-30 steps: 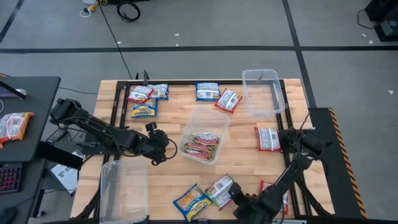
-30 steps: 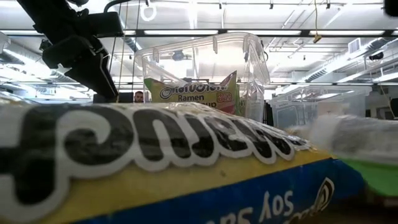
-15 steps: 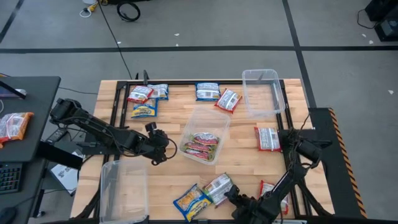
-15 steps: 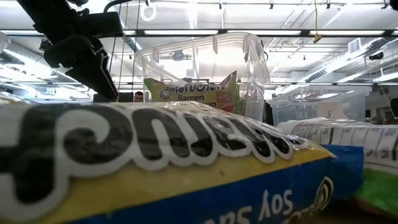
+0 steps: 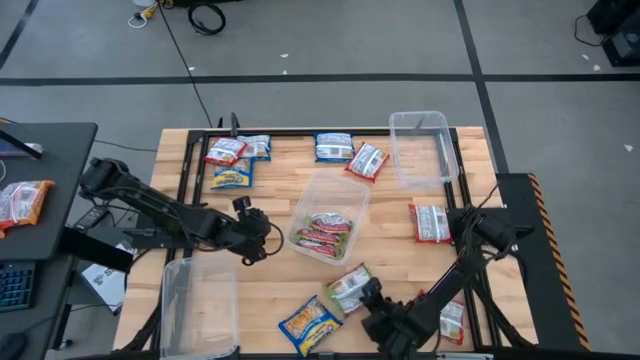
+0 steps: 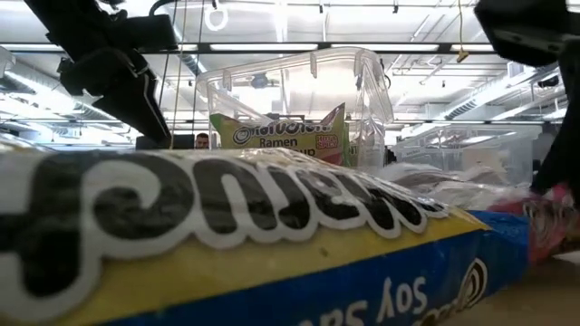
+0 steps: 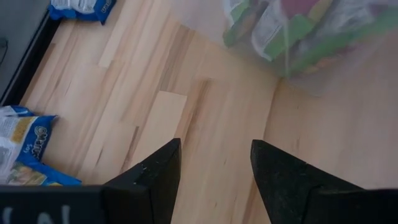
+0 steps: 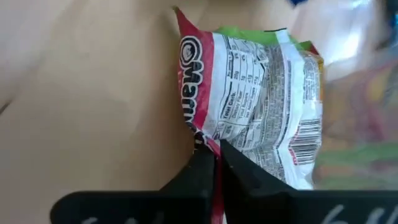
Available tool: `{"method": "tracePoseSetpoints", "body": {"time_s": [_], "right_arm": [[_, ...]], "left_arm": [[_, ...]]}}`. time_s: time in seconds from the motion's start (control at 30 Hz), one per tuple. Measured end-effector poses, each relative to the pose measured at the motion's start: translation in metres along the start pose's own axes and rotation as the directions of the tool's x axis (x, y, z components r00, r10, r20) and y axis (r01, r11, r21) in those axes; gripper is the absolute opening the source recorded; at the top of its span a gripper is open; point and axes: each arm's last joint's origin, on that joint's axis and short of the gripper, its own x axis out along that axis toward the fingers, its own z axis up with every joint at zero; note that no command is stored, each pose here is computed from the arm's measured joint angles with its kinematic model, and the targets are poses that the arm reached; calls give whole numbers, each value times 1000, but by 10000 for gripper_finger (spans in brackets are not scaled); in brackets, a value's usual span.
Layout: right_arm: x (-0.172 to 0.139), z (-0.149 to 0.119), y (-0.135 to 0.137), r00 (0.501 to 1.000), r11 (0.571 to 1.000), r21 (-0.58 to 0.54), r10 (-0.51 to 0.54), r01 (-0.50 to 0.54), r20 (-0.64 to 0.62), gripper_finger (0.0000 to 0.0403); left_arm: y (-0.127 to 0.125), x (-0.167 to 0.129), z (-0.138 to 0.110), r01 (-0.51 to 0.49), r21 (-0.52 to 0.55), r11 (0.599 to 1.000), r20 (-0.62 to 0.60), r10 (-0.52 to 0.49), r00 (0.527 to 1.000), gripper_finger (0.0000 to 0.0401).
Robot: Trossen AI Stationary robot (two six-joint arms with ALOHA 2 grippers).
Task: Sort Maruchan noodles
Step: Put the green noodle pack into the middle transparent container
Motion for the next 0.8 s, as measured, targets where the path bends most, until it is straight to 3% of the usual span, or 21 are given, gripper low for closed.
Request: {"method": "tracePoseSetpoints", "body": {"time_s": [0.17, 0.33, 0.57, 0.8], "right_arm": [[-37, 8, -48, 990, 981, 146, 117, -129, 84, 10], [-79, 13, -107, 945, 900, 350, 161, -259, 285, 10], [-120, 3, -184, 872, 805, 508, 24, -306, 488, 10], [-113, -20, -246, 892, 744, 639, -138, -193, 430, 10]], "left_arm": [[6, -9, 3, 17, 12, 1000, 37, -17, 999, 197], [9, -11, 4, -11, 17, 1000, 59, 10, 998, 197], [8, -11, 8, -8, 17, 1000, 97, 7, 995, 197], [5, -12, 15, 13, 28, 1000, 158, -17, 987, 197]]}}
